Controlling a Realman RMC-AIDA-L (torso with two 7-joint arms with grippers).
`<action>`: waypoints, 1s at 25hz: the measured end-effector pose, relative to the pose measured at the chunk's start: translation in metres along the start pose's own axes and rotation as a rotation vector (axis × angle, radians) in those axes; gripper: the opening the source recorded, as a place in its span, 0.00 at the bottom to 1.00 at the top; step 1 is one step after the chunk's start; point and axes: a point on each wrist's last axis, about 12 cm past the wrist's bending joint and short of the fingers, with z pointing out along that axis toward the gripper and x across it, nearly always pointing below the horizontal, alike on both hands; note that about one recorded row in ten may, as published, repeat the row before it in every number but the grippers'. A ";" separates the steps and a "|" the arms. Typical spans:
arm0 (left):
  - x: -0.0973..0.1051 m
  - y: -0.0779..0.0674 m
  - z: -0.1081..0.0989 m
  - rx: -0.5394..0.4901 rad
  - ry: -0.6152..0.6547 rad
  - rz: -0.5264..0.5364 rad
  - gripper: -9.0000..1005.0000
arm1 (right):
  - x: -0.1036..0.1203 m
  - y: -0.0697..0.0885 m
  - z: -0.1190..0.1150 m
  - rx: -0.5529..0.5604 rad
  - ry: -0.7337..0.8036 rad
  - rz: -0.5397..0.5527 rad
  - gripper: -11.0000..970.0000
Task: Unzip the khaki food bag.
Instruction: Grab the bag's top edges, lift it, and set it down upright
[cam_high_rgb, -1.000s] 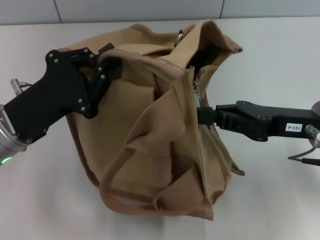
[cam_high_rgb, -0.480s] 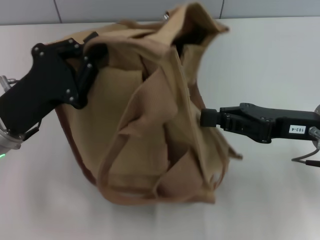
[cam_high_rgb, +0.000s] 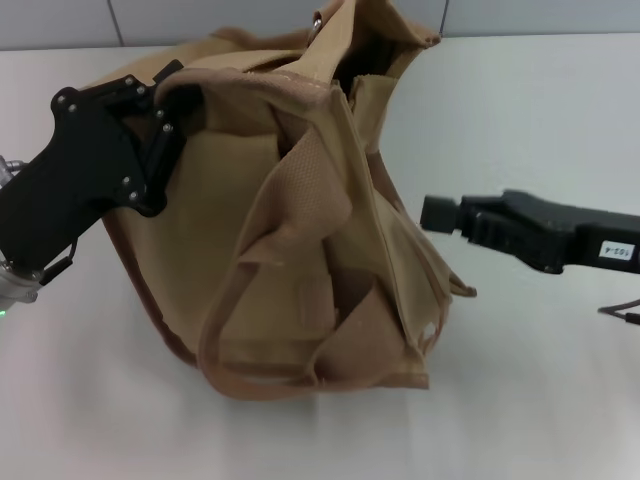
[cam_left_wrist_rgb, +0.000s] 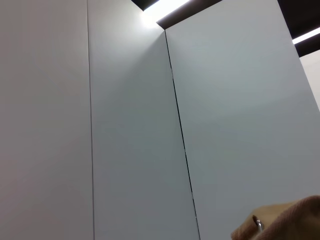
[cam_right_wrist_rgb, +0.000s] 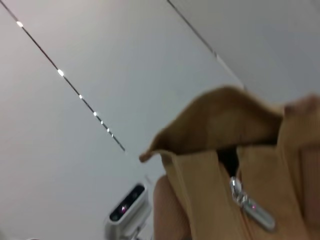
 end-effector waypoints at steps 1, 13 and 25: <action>0.000 0.000 0.000 0.001 0.000 0.000 0.07 | 0.000 0.001 -0.001 0.000 -0.013 -0.025 0.01; 0.000 0.000 0.003 0.012 -0.001 -0.006 0.07 | -0.007 -0.001 0.010 -0.012 -0.041 -0.161 0.24; 0.003 -0.001 0.004 0.012 0.011 -0.014 0.07 | -0.015 -0.007 0.015 0.011 -0.045 -0.229 0.30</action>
